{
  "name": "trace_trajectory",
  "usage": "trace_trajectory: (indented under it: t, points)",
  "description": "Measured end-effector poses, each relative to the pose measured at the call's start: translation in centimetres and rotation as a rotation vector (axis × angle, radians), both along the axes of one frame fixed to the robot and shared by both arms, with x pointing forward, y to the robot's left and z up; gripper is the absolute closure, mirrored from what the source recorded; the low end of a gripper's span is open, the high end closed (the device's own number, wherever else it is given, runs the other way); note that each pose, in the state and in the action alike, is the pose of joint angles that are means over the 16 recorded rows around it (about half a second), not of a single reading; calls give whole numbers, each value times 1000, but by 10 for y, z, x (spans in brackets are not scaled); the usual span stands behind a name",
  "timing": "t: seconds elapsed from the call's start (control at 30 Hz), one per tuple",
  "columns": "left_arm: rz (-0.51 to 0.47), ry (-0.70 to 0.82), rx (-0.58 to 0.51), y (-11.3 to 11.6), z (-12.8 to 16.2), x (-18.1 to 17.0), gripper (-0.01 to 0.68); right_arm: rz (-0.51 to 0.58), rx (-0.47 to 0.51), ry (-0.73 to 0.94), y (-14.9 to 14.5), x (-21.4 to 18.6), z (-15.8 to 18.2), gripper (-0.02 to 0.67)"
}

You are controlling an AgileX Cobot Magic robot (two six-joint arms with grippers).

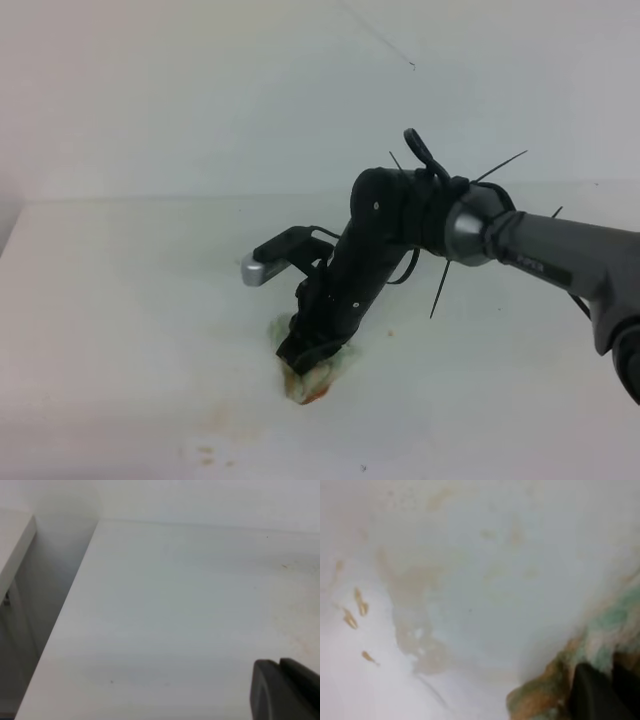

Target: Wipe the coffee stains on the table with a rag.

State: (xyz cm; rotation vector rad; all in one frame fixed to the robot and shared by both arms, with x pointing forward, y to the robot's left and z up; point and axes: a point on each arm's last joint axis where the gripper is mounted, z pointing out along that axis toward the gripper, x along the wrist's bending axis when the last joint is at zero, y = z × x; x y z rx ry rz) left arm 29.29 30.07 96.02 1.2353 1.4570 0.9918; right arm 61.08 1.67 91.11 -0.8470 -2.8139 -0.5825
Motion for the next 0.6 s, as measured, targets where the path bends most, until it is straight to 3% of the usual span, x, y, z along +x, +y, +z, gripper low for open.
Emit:
trace_trajectory:
  t: [0.4, 0.6]
  points:
    - [0, 0, 0, 0, 0, 0, 672, -50, -30, -5, 6, -5, 4, 632]
    - [0, 0, 0, 0, 0, 0, 672, -77, 8, -64, 7, -3, 22, 632]
